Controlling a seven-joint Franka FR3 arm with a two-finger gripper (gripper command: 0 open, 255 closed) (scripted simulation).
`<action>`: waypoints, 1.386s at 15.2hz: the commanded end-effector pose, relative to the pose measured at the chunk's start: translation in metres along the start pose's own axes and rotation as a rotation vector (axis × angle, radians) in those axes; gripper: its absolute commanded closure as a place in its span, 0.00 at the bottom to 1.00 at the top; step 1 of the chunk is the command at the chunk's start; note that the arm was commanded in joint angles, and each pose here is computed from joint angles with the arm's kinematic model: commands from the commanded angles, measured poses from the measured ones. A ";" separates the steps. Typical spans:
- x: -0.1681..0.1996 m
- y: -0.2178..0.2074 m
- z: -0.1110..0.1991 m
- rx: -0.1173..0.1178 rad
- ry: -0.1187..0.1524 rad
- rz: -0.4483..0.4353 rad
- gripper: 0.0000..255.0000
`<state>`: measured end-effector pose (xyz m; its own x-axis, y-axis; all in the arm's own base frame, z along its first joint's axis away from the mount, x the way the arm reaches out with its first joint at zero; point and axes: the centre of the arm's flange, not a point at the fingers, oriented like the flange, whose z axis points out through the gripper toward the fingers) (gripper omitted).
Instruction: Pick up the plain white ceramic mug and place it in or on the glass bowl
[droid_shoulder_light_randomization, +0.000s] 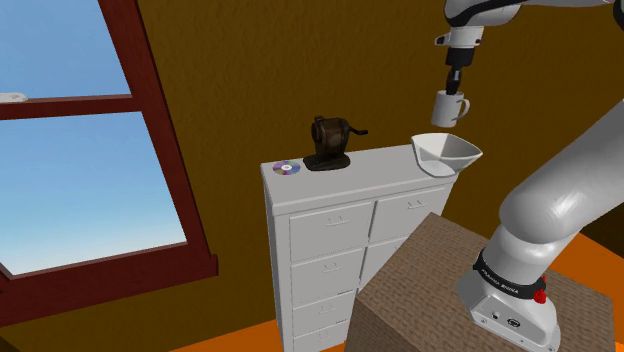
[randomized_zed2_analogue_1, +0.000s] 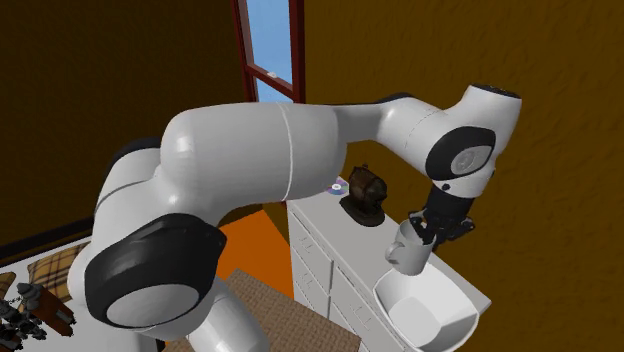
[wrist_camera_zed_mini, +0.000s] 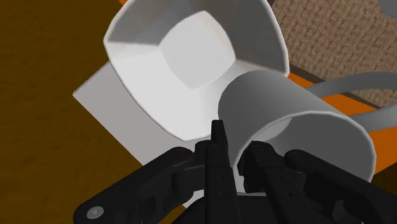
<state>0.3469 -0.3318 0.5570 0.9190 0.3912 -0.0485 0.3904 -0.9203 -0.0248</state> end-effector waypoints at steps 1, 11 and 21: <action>-0.023 0.016 -0.001 0.000 0.000 -0.001 1.00; -0.056 0.039 0.035 0.000 0.000 -0.001 1.00; -0.053 0.041 0.088 0.000 0.000 -0.001 1.00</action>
<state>0.3091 -0.3901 0.4760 0.9185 0.3923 -0.0490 0.3915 -0.9198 -0.0253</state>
